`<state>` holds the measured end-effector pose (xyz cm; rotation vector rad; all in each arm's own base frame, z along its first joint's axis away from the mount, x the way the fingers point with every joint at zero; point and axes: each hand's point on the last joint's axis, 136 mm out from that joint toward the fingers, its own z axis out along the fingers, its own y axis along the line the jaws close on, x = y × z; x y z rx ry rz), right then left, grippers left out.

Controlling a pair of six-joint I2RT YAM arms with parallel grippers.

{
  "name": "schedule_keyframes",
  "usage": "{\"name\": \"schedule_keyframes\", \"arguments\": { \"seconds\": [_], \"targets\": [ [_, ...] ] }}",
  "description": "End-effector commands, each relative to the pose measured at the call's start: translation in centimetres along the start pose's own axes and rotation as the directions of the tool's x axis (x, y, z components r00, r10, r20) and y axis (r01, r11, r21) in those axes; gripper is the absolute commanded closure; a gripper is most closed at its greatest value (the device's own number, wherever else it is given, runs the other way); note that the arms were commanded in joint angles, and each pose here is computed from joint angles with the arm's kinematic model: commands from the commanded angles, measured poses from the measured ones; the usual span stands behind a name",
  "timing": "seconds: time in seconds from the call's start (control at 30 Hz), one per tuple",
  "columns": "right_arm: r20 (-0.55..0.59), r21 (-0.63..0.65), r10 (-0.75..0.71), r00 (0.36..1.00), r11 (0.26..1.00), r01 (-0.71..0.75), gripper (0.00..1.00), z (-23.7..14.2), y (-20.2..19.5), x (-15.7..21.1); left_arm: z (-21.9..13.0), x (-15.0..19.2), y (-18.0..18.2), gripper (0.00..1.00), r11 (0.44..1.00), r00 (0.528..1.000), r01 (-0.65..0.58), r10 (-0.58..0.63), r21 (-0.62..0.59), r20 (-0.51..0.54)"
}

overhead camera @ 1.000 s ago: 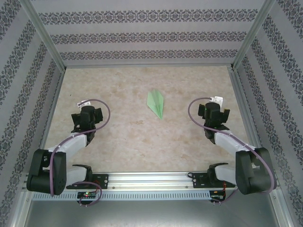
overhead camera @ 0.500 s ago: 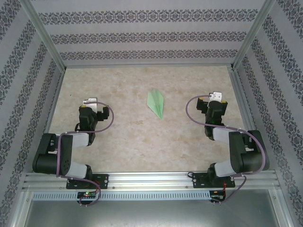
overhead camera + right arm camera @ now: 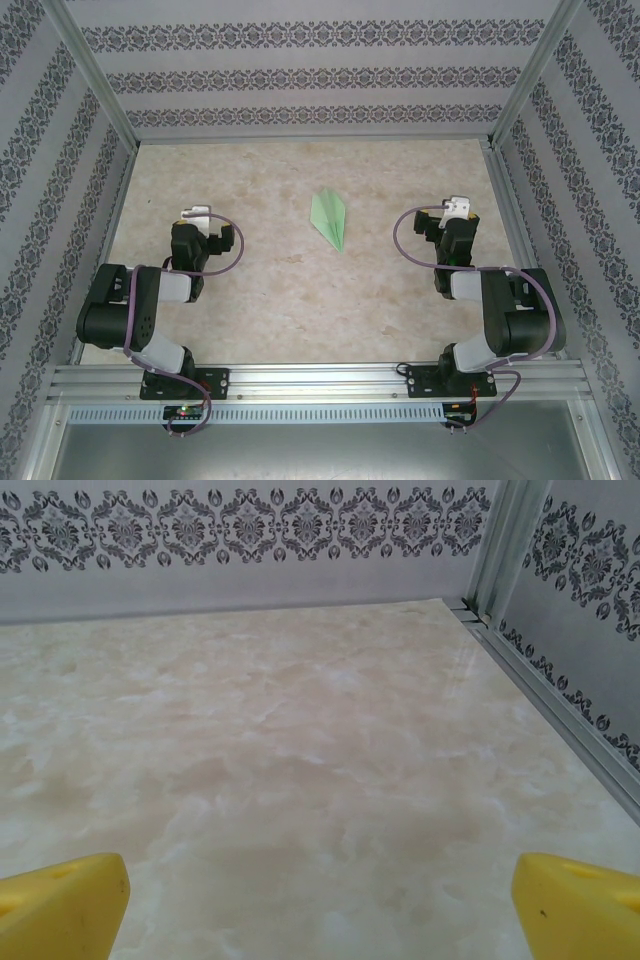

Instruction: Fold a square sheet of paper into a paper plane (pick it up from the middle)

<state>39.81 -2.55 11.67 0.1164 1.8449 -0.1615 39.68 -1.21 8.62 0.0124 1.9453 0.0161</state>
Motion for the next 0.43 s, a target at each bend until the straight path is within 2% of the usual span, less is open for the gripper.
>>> {"name": "schedule_keyframes", "arguments": {
  "seconds": [0.0,0.4],
  "targets": [
    [0.037,-0.013,0.018,0.999,1.0,-0.018,0.02,0.0,-0.07,-0.92,0.34,-1.84,-0.82,0.0,0.999,0.998,-0.037,0.035,0.037,0.053],
    [0.038,-0.014,0.018,0.999,1.0,-0.018,0.02,0.0,-0.07,-0.93,0.44,-1.8,-0.89,0.0,0.999,0.998,-0.041,0.039,0.034,0.05]
  ]
}}
